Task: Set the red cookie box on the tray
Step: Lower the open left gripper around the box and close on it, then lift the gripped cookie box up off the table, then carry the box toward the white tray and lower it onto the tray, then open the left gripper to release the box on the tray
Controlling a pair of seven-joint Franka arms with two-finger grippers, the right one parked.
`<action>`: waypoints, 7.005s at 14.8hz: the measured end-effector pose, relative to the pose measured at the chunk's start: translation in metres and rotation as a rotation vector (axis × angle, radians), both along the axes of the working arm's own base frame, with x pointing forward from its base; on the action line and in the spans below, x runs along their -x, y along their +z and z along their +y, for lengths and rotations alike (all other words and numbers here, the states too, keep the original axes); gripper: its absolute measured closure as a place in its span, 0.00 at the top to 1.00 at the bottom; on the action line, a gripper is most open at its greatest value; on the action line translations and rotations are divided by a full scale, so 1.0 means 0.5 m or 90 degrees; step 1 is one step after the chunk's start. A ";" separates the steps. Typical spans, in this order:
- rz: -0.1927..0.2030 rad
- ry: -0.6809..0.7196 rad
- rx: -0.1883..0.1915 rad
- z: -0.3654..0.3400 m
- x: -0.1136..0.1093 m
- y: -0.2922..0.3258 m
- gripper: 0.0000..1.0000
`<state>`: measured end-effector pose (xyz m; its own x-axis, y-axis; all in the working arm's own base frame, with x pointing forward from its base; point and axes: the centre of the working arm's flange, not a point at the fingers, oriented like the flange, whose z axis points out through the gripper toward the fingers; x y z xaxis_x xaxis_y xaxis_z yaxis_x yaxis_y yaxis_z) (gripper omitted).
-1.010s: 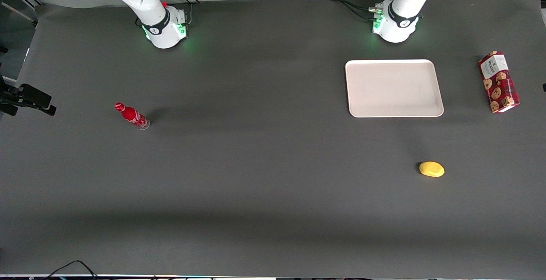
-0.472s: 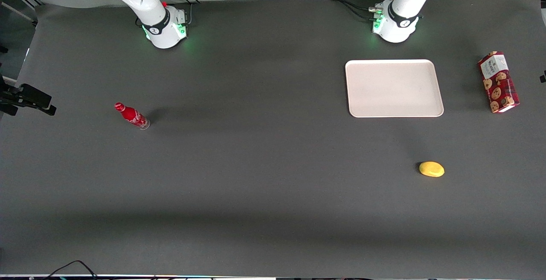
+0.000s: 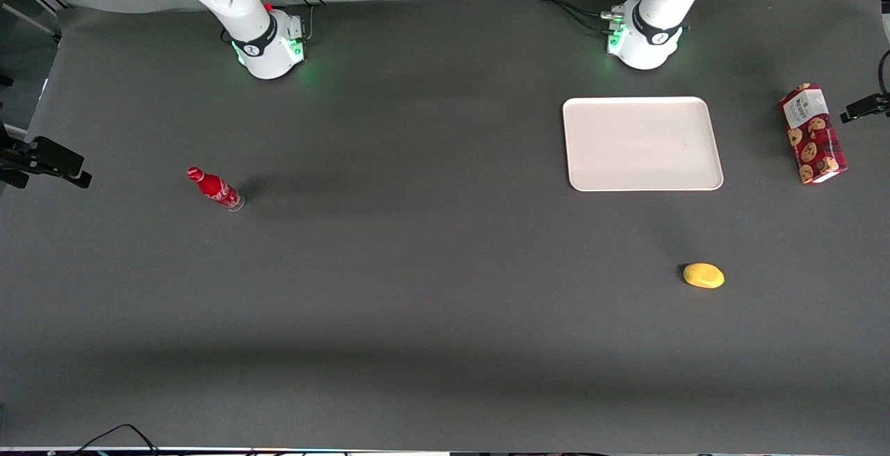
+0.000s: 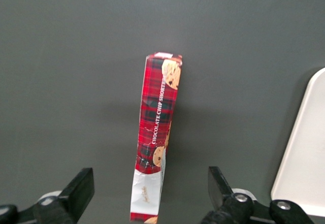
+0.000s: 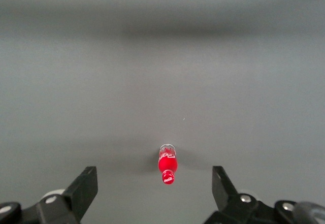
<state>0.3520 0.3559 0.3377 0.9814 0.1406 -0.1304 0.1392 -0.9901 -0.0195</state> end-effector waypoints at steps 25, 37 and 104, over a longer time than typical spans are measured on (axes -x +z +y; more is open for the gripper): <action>-0.047 -0.083 -0.016 0.015 0.138 -0.234 0.95; -0.062 -0.096 0.008 0.005 0.069 -0.204 0.13; 0.056 -0.029 0.033 -0.469 0.044 -0.183 0.29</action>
